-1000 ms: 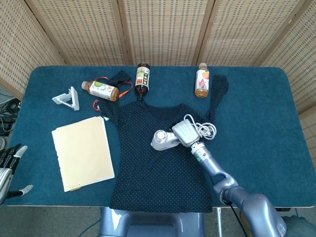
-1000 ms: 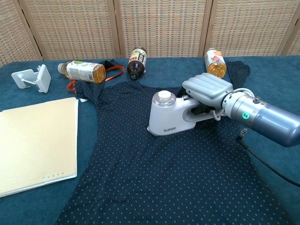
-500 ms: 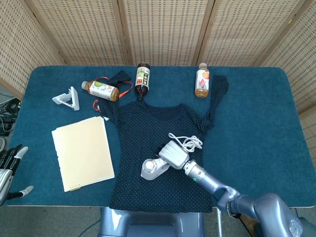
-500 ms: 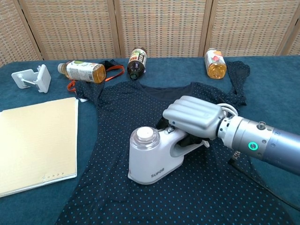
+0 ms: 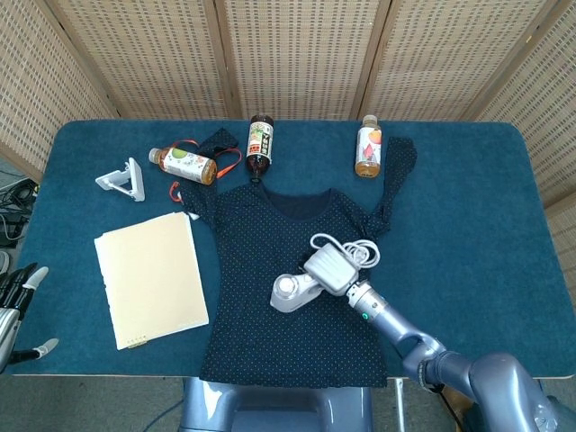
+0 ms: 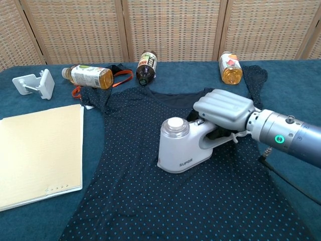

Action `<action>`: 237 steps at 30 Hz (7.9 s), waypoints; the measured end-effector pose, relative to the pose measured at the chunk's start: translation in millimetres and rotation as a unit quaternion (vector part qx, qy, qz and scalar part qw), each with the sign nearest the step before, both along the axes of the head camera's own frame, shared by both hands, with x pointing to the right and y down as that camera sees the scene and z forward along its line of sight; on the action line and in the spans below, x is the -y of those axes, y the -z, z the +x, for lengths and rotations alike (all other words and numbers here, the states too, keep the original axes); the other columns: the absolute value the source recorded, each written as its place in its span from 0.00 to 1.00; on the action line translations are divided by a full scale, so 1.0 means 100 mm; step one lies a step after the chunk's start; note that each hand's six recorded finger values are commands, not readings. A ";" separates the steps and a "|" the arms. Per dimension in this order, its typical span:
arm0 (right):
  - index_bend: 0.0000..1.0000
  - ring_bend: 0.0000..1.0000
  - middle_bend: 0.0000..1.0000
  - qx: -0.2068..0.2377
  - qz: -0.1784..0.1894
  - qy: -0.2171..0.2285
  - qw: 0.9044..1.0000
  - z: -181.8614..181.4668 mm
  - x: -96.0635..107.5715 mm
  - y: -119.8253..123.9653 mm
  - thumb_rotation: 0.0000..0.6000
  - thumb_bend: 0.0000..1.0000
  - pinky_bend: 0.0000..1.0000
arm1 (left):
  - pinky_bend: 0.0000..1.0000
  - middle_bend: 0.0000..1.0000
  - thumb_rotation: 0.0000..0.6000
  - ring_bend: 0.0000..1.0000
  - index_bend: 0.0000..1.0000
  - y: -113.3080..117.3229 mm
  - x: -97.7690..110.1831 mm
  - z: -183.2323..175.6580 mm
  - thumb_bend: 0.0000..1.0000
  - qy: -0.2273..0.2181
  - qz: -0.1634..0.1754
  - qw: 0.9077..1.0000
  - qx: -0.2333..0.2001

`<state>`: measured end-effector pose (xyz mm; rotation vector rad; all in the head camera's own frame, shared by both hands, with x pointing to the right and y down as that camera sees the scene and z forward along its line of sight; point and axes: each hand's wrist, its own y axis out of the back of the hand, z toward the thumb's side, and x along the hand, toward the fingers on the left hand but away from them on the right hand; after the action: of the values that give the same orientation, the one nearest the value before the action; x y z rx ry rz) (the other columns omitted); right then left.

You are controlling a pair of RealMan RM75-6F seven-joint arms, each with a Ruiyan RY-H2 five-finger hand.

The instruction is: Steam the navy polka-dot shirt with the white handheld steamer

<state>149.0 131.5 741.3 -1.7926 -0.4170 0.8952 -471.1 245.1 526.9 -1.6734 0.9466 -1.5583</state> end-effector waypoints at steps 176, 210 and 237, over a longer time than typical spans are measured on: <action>0.75 0.76 0.63 -0.161 0.064 -0.293 0.940 2.31 1.26 0.21 1.00 1.00 1.00 | 0.00 0.00 1.00 0.00 0.00 -0.01 -0.02 0.11 0.00 -0.009 -0.003 1.000 -0.005; 0.00 0.00 0.00 -0.161 -0.009 -0.286 0.945 2.16 0.85 0.07 1.00 0.00 0.00 | 0.00 0.00 1.00 0.00 0.00 0.10 -0.05 0.15 0.00 -0.025 0.006 0.999 -0.022; 0.00 0.00 0.00 -0.034 0.026 -0.287 0.957 2.34 -0.05 1.73 1.00 0.00 0.00 | 0.00 0.00 1.00 0.00 0.00 0.46 -0.27 0.06 0.00 -0.020 0.056 0.998 0.003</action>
<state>382.9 136.5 567.8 -1.6065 -0.9383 1.3249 -464.8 272.3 481.1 -1.5996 0.9727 -1.4554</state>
